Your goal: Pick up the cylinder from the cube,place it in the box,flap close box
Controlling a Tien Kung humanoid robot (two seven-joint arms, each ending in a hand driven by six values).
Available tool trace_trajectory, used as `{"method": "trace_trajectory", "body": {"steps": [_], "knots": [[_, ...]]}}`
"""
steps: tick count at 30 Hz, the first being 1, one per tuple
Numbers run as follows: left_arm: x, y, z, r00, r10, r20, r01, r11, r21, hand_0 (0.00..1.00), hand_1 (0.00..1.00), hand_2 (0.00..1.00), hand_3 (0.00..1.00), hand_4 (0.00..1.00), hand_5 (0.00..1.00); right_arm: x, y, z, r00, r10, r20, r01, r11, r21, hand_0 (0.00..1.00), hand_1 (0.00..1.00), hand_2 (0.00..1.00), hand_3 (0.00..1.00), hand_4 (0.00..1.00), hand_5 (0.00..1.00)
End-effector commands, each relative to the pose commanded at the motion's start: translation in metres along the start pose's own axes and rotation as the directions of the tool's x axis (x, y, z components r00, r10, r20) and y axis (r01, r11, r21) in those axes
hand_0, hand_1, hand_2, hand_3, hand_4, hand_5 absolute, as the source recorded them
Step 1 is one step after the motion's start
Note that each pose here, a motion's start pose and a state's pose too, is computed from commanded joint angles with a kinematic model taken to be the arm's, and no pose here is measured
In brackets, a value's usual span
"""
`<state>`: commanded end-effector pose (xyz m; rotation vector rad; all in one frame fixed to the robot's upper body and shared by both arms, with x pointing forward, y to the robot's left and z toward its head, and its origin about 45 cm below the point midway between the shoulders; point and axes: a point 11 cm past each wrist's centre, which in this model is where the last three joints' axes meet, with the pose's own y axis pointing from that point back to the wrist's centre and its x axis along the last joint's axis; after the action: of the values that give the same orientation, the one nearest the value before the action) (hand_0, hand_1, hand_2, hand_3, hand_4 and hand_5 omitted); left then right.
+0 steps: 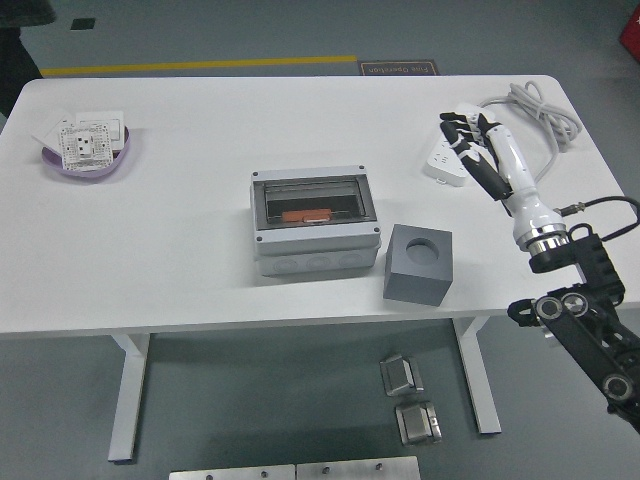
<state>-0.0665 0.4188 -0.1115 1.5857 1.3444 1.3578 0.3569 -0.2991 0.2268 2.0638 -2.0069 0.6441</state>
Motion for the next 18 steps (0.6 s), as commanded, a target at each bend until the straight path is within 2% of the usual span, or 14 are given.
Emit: {"method": "trace_trajectory", "body": {"steps": [4, 6, 9, 11, 12, 17, 18], "knots": [[0.0, 0.0, -0.002, 1.0, 0.001, 0.0, -0.001, 1.0, 0.002, 0.719, 0.732, 0.708, 0.859, 0.556, 0.116, 0.0, 0.01, -0.003, 0.979, 0.001, 0.205, -0.017, 0.997, 0.079, 0.783, 0.702, 0.715, 0.731, 0.906, 0.998], [0.001, 0.0, -0.001, 1.0, 0.001, 0.0, -0.001, 1.0, -0.001, 0.719, 0.732, 0.708, 0.858, 0.556, 0.115, 0.011, 0.009, -0.012, 0.957, 0.042, 0.288, -0.081, 0.988, 0.128, 0.772, 0.717, 0.723, 0.736, 0.933, 0.998], [0.001, 0.0, -0.001, 1.0, 0.002, -0.001, -0.002, 1.0, -0.004, 0.719, 0.732, 0.708, 0.858, 0.556, 0.115, 0.029, 0.009, -0.019, 0.918, 0.102, 0.384, -0.176, 0.971, 0.163, 0.772, 0.717, 0.723, 0.736, 0.933, 0.998], [0.0, -0.001, -0.001, 1.0, 0.0, -0.003, 0.0, 1.0, -0.004, 0.719, 0.732, 0.708, 0.858, 0.556, 0.115, 0.042, 0.01, -0.02, 0.885, 0.144, 0.444, -0.237, 0.958, 0.162, 0.772, 0.717, 0.723, 0.736, 0.933, 0.998], [-0.001, -0.001, -0.002, 1.0, -0.001, -0.004, 0.001, 1.0, -0.003, 0.719, 0.732, 0.708, 0.859, 0.556, 0.116, 0.048, 0.011, -0.019, 0.866, 0.163, 0.472, -0.262, 0.953, 0.151, 0.741, 0.709, 0.72, 0.736, 0.925, 0.863], [-0.005, -0.002, -0.007, 1.0, -0.008, -0.007, 0.008, 1.0, 0.006, 0.719, 0.732, 0.708, 0.859, 0.556, 0.116, 0.058, 0.013, -0.005, 0.813, 0.213, 0.542, -0.29, 0.955, 0.059, 0.741, 0.709, 0.72, 0.736, 0.925, 0.863], [-0.006, -0.002, -0.007, 1.0, -0.009, -0.007, 0.009, 1.0, 0.006, 0.719, 0.732, 0.708, 0.859, 0.556, 0.116, 0.058, 0.013, -0.003, 0.817, 0.219, 0.533, -0.286, 0.957, 0.045, 0.752, 0.717, 0.731, 0.744, 0.927, 0.759]]}}
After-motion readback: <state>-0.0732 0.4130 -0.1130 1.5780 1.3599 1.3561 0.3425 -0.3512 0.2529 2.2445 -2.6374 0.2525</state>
